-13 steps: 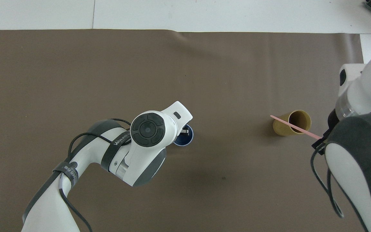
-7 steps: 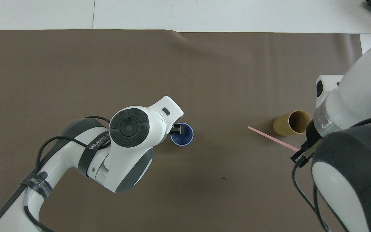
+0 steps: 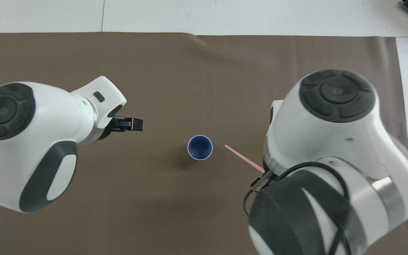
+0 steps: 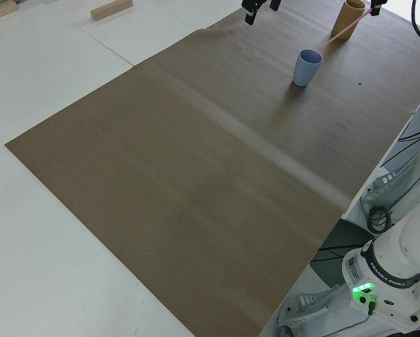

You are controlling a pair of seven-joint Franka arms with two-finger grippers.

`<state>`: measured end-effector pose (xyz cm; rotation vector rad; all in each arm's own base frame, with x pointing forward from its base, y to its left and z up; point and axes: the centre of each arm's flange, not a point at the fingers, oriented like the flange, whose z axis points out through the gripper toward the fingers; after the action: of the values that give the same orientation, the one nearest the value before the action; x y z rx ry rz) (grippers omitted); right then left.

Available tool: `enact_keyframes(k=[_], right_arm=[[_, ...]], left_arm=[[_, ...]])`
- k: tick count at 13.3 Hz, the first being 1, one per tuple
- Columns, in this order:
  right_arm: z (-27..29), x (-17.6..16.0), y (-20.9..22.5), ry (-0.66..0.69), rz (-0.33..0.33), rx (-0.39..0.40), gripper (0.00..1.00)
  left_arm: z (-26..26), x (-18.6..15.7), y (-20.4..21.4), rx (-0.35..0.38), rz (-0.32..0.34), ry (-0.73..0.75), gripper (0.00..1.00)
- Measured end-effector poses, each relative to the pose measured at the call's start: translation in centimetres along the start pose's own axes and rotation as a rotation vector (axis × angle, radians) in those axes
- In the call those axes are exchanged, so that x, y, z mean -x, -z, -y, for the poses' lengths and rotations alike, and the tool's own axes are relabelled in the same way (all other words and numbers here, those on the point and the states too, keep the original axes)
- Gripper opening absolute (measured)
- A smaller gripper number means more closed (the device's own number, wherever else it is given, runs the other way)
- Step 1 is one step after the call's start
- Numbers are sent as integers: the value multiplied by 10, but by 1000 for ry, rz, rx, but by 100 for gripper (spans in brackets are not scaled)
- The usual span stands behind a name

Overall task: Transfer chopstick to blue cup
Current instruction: 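Release the cup with the left gripper while the right gripper carries the stick, then lower the pink stick into the blue cup with the right gripper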

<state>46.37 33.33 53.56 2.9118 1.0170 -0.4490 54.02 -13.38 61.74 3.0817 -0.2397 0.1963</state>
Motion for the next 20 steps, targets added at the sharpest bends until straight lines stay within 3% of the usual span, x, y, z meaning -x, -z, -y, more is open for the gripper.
enact_keyframes(k=[4,7,14,15,20], right_arm=[[-3,-11,-9,-4,-7,1,9],[2,-22,-25,-2,23,2,9],[-1,-48,-53,-13,-4,4,9],[-3,-51,-57,-17,-6,4,17],[-7,-53,-49,-25,-32,4,76]], left_arm=[[23,-1,35,-6,8,-5,100],[24,-2,36,-7,39,-2,100],[22,-6,38,-7,63,-6,100],[23,-6,38,-7,63,-4,100],[33,-6,38,-9,66,14,100]])
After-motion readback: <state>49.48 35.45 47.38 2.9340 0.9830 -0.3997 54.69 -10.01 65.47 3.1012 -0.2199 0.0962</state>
